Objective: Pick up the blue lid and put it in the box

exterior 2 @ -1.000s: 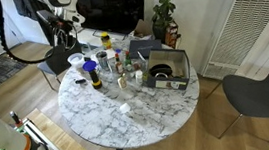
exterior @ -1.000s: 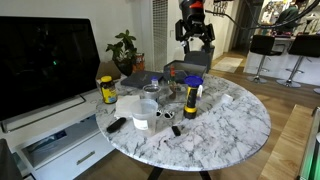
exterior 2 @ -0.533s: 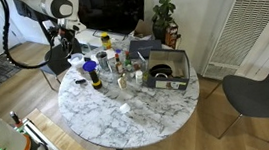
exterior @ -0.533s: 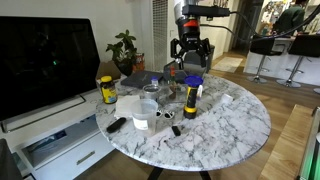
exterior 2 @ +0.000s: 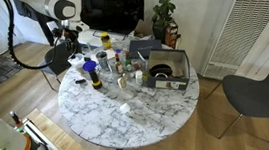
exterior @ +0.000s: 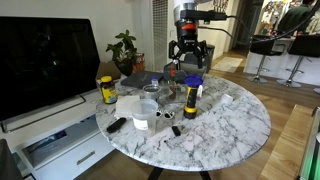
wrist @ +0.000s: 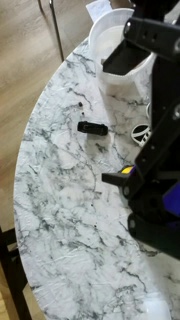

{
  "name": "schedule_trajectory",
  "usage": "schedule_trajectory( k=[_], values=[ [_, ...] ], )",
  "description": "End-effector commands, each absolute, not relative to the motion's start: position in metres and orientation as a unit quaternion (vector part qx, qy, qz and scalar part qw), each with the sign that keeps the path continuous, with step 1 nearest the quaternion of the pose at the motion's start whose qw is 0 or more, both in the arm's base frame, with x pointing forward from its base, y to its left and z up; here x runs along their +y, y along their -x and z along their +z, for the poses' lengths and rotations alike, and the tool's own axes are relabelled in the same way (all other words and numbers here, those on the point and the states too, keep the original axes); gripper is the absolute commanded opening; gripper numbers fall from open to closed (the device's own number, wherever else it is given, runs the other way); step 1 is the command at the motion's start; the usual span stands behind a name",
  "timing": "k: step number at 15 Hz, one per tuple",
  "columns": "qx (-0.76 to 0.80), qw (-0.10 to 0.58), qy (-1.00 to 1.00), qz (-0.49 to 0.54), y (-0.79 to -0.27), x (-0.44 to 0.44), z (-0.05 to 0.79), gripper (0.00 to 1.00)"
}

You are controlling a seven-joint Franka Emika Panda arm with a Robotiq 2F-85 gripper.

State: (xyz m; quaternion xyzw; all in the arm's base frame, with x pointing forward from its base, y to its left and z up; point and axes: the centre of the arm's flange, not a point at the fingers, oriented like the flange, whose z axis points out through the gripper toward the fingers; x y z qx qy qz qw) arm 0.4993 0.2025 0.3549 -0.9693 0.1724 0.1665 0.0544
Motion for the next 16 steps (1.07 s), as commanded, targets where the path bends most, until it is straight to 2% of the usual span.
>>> schedule_trajectory(
  k=[1,14,16],
  values=[
    [0.201,0.045,0.967,0.149,-0.511,0.198,0.330,1.00],
    [0.305,-0.007,0.945,0.122,-0.527,0.192,0.291,1.00],
    [0.315,-0.014,0.942,0.117,-0.527,0.190,0.291,0.94]
  ],
)
